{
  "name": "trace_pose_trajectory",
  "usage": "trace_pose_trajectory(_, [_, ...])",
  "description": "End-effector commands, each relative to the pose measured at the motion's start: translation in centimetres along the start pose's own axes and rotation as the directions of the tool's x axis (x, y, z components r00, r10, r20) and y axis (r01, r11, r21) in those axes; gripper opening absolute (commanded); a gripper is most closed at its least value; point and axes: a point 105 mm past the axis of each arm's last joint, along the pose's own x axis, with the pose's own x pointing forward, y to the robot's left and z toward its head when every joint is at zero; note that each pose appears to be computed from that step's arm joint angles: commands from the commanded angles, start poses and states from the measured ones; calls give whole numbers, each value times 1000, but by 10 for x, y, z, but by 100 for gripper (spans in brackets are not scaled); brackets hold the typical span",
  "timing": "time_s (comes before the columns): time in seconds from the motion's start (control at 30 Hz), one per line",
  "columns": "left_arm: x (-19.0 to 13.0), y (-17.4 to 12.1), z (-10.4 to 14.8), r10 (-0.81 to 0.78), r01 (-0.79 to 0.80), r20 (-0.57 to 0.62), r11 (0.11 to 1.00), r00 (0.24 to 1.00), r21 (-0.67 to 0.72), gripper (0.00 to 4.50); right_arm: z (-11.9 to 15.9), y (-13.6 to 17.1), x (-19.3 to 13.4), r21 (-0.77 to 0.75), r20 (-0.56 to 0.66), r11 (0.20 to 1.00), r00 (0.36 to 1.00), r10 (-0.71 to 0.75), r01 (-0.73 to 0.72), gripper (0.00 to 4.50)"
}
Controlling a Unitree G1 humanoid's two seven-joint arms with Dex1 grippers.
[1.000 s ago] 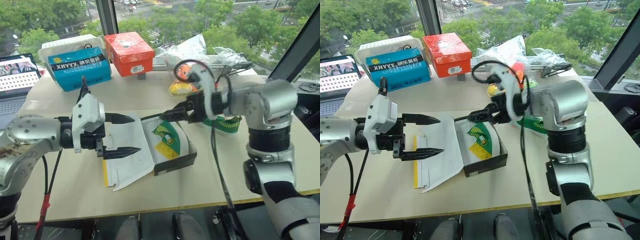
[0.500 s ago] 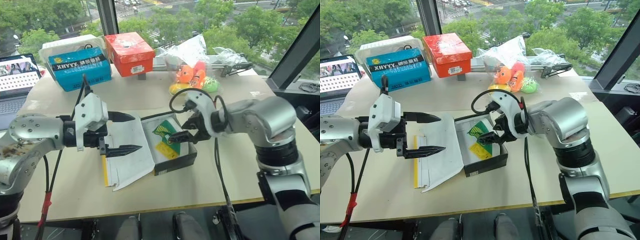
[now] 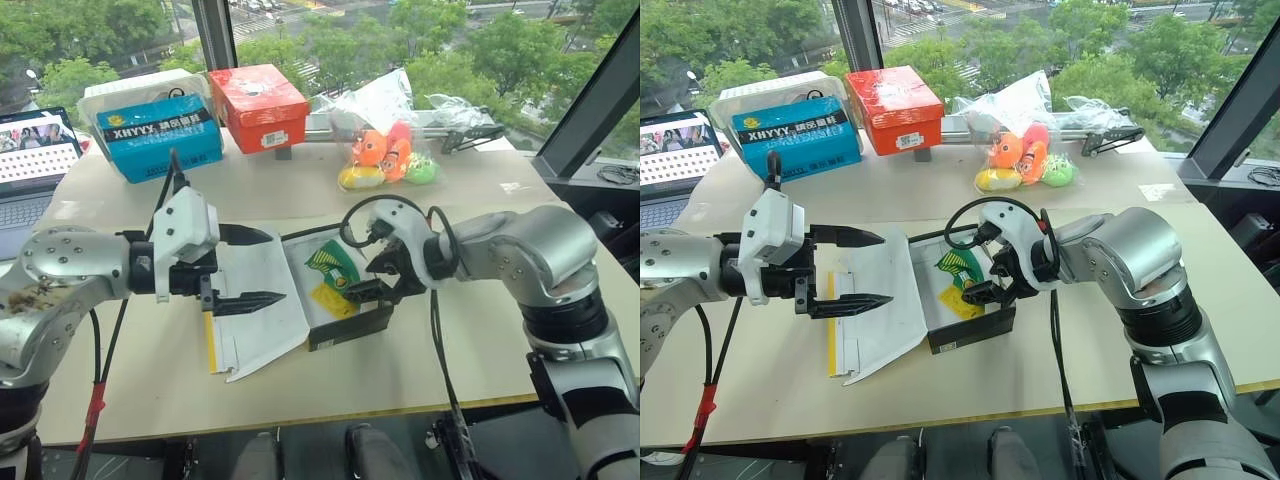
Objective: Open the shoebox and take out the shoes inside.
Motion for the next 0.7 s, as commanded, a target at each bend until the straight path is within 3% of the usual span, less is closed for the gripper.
trace_pose_trajectory(0.03, [-3, 0, 7, 10, -10, 5, 999, 1000, 46, 450, 7, -3, -10, -19, 26, 999, 999, -31, 31, 448])
trace_pose_trajectory(0.7, [-3, 0, 10, 14, -14, 4, 998, 1000, 59, 450, -4, -9, 0, 8, 4, 999, 999, -41, 41, 448])
